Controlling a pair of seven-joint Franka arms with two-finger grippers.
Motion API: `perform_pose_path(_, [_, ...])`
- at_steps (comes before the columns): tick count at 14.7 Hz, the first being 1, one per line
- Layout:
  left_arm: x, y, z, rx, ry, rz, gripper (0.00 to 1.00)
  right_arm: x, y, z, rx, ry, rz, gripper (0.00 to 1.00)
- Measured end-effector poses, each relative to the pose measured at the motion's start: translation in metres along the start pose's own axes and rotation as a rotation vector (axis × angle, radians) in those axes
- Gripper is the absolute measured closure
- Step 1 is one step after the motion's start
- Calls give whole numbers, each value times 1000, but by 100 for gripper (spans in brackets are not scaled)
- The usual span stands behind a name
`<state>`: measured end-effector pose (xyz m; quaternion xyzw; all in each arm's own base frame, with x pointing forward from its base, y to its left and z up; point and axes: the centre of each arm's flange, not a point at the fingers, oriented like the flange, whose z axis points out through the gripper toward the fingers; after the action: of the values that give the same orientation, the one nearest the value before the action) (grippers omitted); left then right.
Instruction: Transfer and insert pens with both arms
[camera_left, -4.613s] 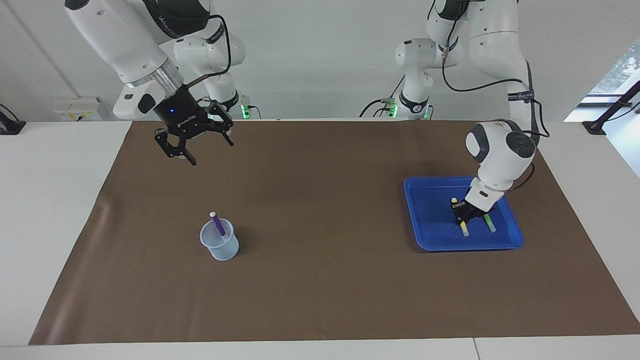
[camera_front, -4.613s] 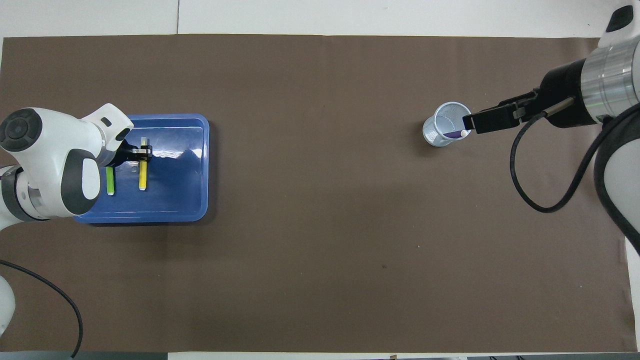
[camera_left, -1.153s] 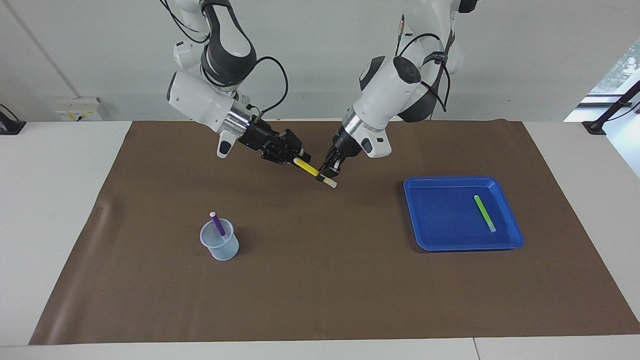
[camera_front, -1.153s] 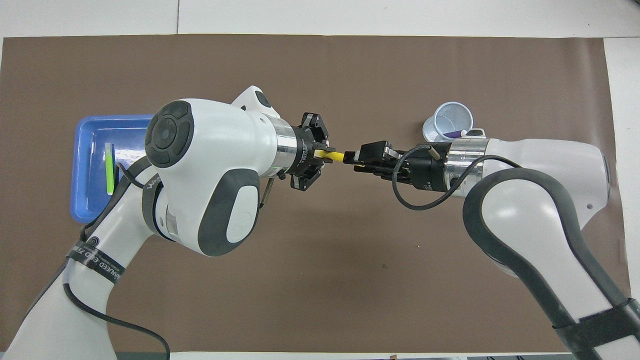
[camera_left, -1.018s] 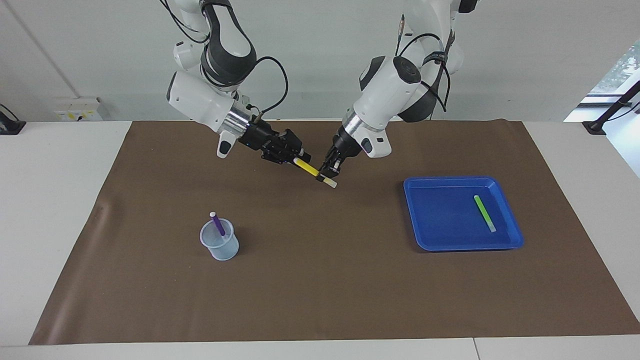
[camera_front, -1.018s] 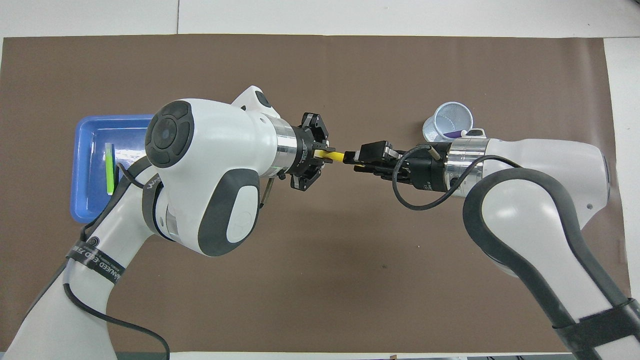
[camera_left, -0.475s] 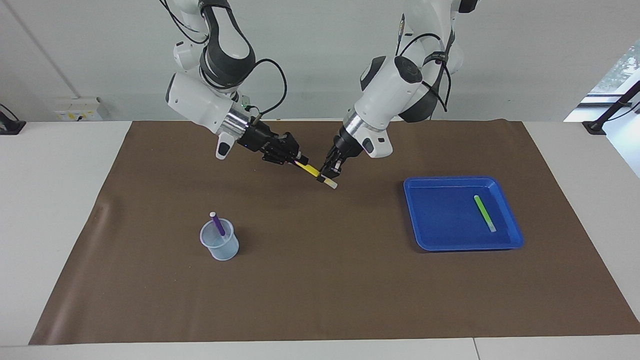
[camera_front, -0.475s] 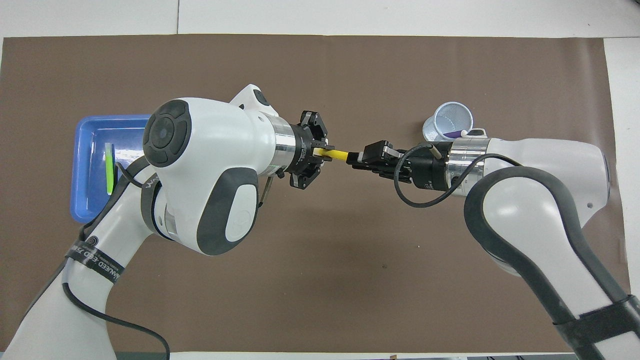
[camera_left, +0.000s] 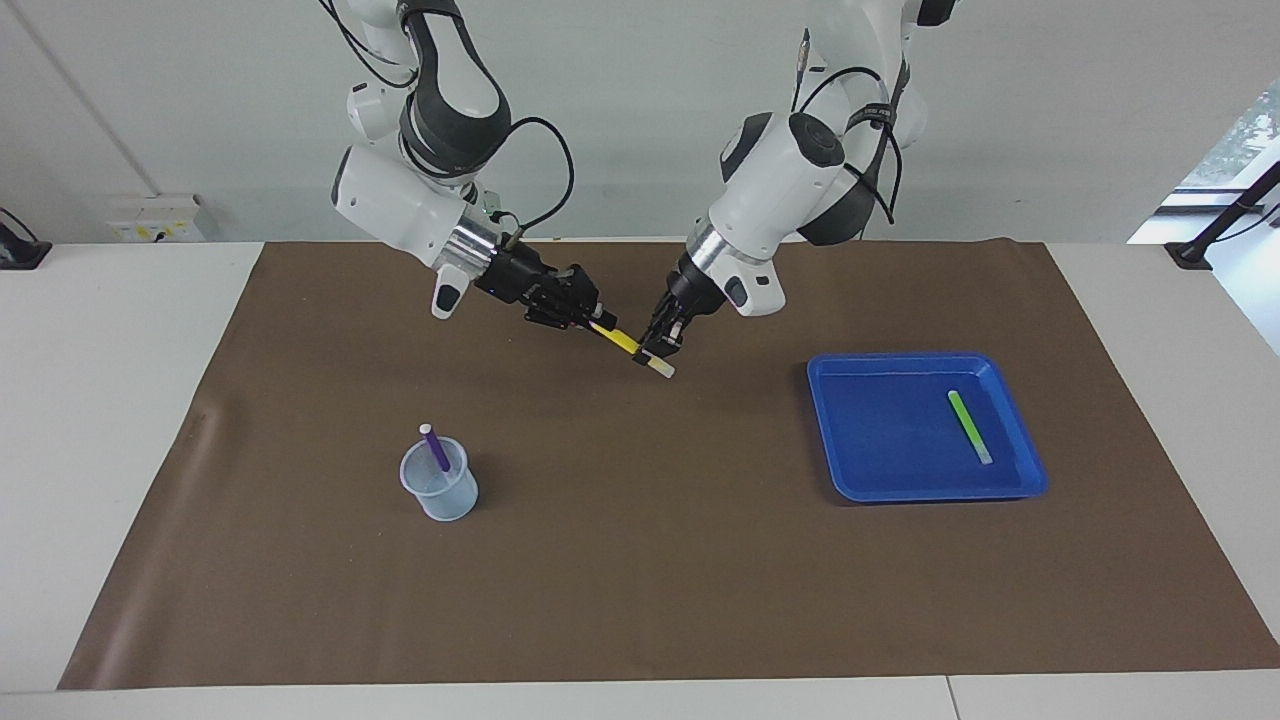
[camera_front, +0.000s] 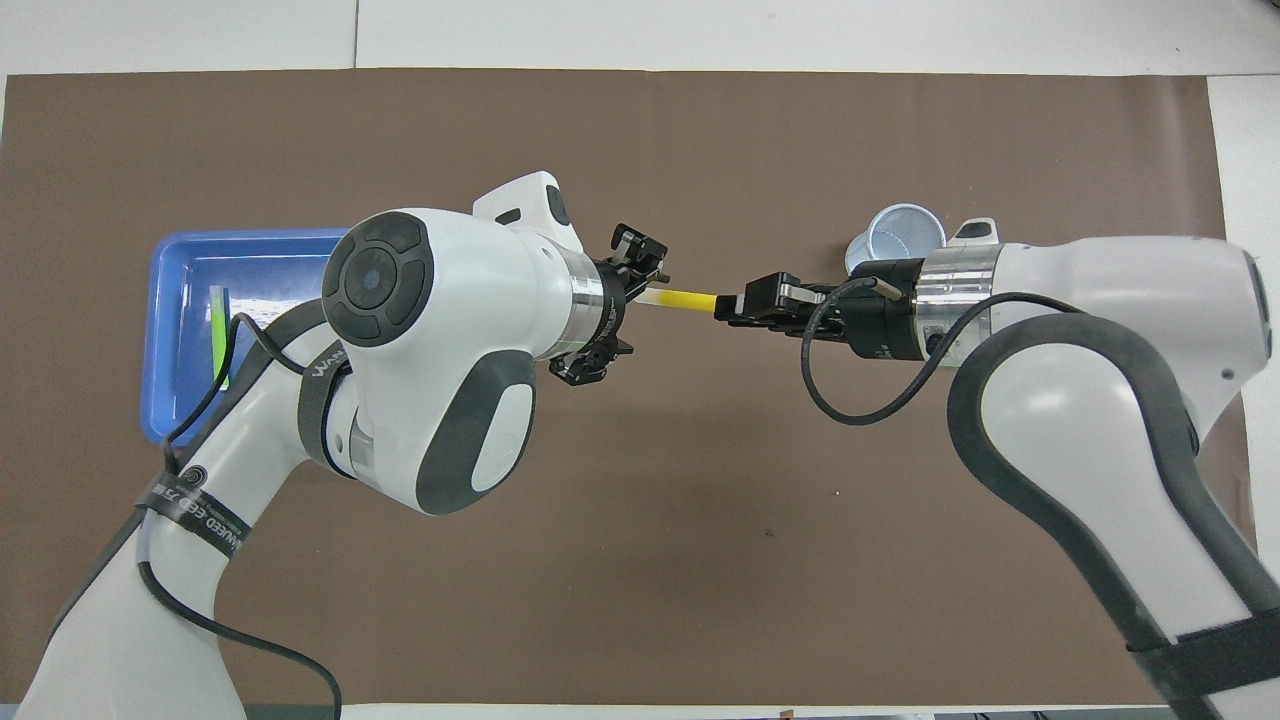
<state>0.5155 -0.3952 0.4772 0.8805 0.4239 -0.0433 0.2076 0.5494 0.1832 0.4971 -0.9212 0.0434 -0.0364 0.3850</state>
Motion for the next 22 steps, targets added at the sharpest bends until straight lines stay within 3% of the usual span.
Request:
perform_pose_path(1, [7, -4, 4, 12, 6, 60, 3, 13, -4, -18, -83, -32, -76, 81])
perform_pose_path(2, [17, -9, 8, 25, 11, 126, 0, 26, -9, -39, -171, -64, -144, 81])
perform_pose_path(6, [92, -38, 12, 73, 30, 402, 0, 73, -12, -97, -520, -107, -383, 81])
perform_pose_path(9, [159, -72, 1, 104, 40, 574, 0, 89, 11, -94, -673, -165, -552, 81])
perform_pose_path(17, [317, -169, -48, 260, 109, 941, 0, 103, 67, -75, -711, -174, -585, 81])
perform_pose_path(22, [377, -220, -55, 385, 131, 1026, 0, 104, 92, -62, -714, -173, -572, 81])
